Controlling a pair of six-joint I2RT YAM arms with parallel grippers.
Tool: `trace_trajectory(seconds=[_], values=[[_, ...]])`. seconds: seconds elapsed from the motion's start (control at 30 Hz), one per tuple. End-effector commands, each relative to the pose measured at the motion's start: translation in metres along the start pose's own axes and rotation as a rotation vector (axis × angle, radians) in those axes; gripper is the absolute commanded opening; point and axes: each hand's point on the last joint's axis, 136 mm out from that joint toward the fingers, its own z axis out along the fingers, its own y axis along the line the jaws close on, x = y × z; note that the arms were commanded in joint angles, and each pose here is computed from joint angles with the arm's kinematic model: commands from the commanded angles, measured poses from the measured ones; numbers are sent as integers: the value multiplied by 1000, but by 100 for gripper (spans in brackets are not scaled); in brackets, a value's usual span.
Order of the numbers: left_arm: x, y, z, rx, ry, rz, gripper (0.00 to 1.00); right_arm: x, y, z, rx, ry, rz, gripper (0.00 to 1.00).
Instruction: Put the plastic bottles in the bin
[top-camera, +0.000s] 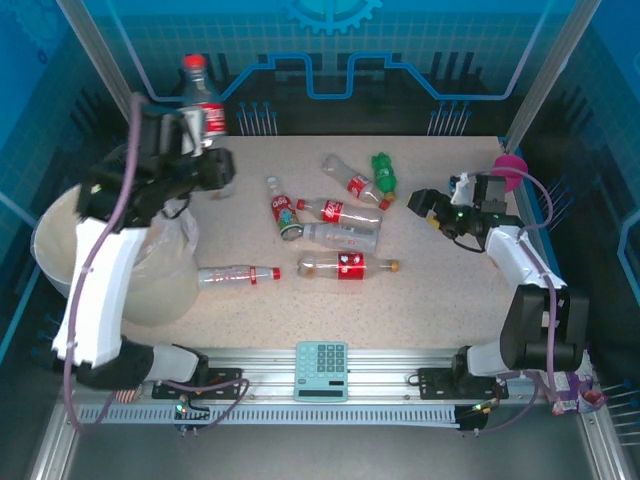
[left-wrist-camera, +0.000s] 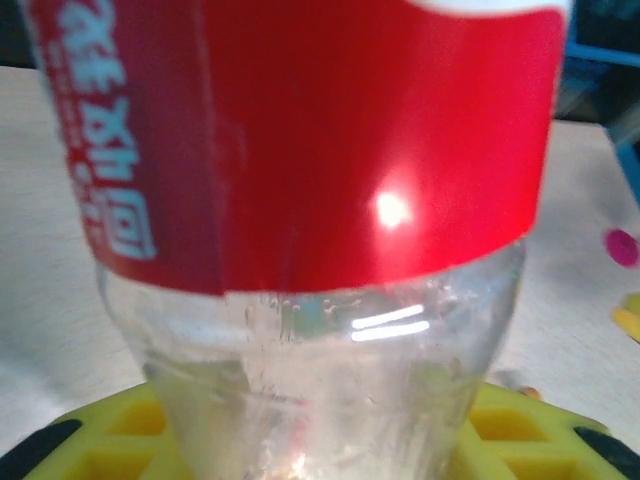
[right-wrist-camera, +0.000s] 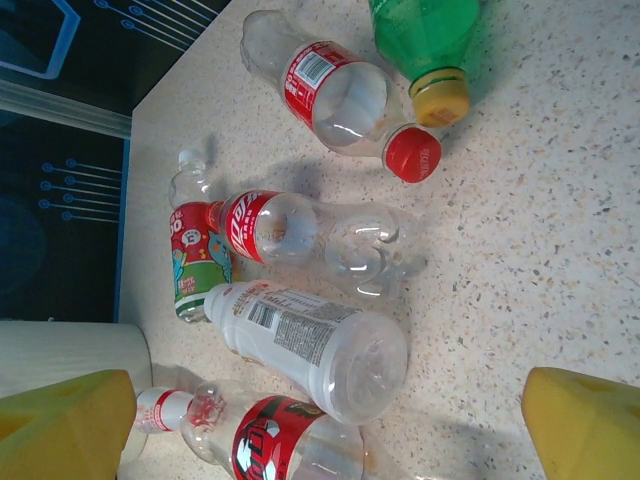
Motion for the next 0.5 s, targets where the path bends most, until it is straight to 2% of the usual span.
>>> trace_trajectory(seconds=[0.0,0.13,0.3,0.37,0.47], values=[[21,76,-37,-278,9,-33,25,-12,17,6,-30,-19,-73,100],[32,134,-59,-472,-33,-153,22,-19,19,18,-48,-14,-63,100],[61,186,-54,-690,24,-303,20,-28,31,38,-91,12,-68,100],[67,195,-48,-713,-3,-340,19,-29,32,45,-91,20,-74,100],[81,208,-36,-734,39,-361,19,-30,28,50,-84,29,-73,100]])
